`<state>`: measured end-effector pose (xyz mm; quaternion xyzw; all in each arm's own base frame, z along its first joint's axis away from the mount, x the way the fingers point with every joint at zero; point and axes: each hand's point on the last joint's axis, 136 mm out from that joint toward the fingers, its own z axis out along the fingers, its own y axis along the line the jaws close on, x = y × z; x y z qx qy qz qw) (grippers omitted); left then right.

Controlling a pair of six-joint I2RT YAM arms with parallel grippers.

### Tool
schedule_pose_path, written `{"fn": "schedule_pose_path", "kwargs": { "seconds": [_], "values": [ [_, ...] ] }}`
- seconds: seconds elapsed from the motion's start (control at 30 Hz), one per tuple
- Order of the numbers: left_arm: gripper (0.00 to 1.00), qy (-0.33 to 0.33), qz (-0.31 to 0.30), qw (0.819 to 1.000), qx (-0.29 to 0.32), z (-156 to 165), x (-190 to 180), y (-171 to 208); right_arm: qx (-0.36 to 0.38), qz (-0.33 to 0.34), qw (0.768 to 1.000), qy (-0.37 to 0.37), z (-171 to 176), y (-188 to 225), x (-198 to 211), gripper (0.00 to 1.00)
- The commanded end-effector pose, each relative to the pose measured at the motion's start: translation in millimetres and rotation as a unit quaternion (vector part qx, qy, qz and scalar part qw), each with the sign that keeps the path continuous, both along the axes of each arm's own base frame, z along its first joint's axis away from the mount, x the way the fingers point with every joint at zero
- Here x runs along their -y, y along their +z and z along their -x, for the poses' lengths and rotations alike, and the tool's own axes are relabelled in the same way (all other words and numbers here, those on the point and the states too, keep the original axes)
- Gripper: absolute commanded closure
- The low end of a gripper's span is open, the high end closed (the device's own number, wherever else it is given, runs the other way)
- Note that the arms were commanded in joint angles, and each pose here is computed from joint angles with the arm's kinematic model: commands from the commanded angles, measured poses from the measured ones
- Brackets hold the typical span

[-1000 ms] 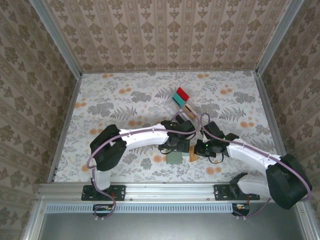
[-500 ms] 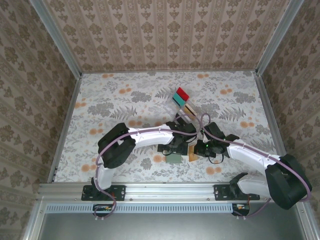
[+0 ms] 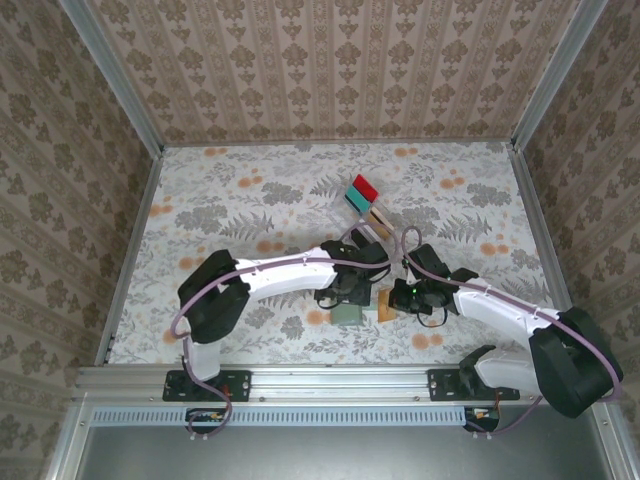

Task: Put the credit cards into the card holder
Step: Open the button on the card holder.

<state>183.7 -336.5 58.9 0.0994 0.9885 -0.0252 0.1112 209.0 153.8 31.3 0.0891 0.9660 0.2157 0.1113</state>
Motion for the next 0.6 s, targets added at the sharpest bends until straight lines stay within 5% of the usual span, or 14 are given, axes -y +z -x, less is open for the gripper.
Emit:
{"fn": "schedule_pose_path", "kwargs": {
  "seconds": [0.0, 0.57],
  "values": [
    [0.22, 0.008, -0.014, 1.000, 0.012, 2, -16, 6, -0.042, 0.077, 0.996, -0.030, 18, -28, 33, 0.95],
    [0.98, 0.050, 0.079, 0.995, 0.044, 0, -42, 25, -0.027, 0.066, 0.997, -0.022, 5, -12, 24, 0.95]
  ]
}}
